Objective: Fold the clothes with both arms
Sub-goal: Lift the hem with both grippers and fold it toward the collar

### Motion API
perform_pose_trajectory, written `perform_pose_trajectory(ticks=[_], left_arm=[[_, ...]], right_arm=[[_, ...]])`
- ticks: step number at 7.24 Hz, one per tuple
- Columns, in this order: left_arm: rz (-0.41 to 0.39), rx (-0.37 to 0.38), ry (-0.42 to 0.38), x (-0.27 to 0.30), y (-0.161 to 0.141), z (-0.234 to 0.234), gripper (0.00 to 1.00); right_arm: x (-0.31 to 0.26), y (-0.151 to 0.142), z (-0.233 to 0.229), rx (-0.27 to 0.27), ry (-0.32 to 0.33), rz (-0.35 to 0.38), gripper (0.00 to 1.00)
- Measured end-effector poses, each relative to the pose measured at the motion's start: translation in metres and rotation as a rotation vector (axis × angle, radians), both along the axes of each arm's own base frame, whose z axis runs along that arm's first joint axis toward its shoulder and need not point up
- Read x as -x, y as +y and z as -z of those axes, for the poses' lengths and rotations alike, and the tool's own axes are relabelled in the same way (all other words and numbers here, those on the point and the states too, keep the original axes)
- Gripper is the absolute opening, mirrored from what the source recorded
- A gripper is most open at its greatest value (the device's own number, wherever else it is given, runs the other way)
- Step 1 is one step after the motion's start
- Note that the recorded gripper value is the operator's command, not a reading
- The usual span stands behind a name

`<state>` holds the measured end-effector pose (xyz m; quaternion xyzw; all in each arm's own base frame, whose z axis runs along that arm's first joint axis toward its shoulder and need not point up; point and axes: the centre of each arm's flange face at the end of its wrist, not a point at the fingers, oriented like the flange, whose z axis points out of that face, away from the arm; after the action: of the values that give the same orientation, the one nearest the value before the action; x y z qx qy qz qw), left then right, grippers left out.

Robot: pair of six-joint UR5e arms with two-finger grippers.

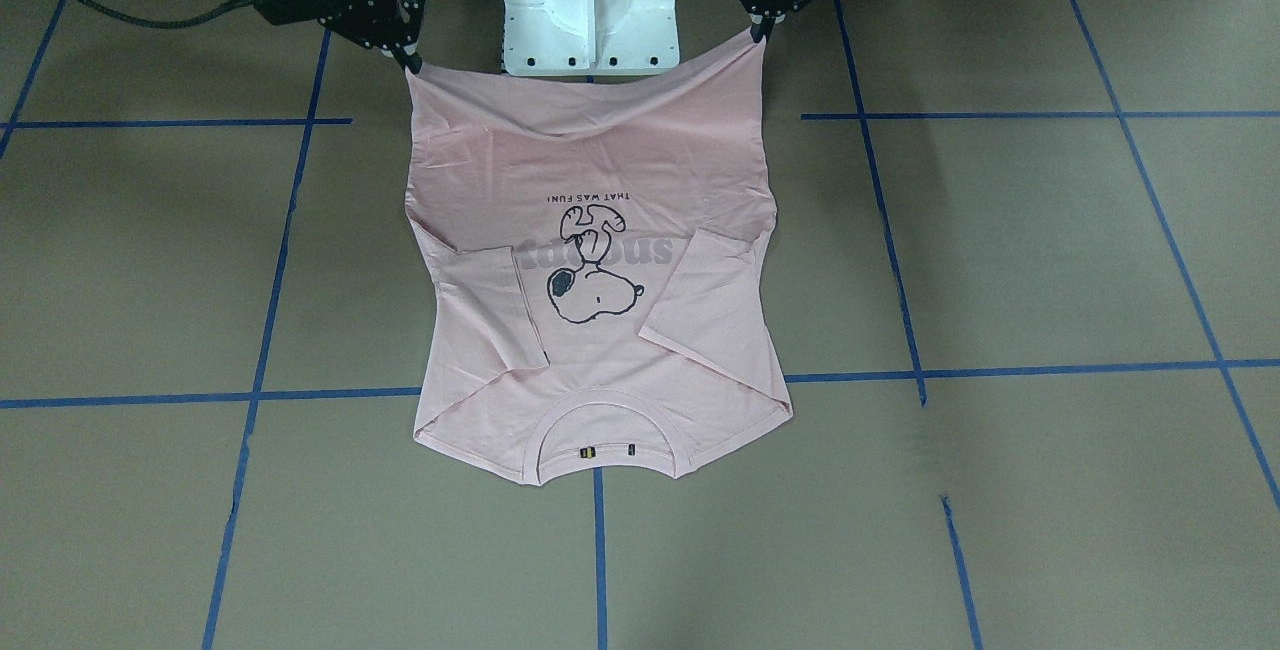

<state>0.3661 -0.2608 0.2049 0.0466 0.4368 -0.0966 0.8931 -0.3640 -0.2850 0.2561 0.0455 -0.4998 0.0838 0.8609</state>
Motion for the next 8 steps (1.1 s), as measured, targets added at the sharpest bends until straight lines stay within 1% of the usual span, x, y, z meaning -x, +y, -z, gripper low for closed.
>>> perform_pose_trajectory(ticks=[1,2,3,4,5,6,8], left_arm=[[0.030,-0.037,-0.034,0.004,-0.032,-0.006,0.00],[0.056,-0.048,-0.068,-0.002,-0.059,-0.012,0.00],[0.079,-0.051,-0.092,-0.014,-0.084,-0.014,0.00],[0.102,-0.057,-0.106,-0.020,-0.107,-0.015,0.00],[0.128,-0.072,-0.111,-0.018,-0.132,-0.020,0.00],[0.155,-0.088,-0.109,-0.018,-0.158,-0.029,0.00],[0.197,-0.118,-0.092,-0.038,-0.214,-0.068,0.00]], right_arm=[[0.003,-0.038,0.000,-0.060,0.021,-0.034,0.00],[0.006,-0.077,0.003,-0.111,0.044,-0.065,0.00],[0.011,-0.115,0.006,-0.145,0.070,-0.094,0.00],[0.015,-0.149,0.005,-0.162,0.097,-0.118,0.00],[0.022,-0.179,0.005,-0.166,0.120,-0.137,0.00],[0.030,-0.204,0.002,-0.168,0.128,-0.155,0.00],[0.052,-0.247,-0.033,-0.186,0.109,-0.184,0.00]])
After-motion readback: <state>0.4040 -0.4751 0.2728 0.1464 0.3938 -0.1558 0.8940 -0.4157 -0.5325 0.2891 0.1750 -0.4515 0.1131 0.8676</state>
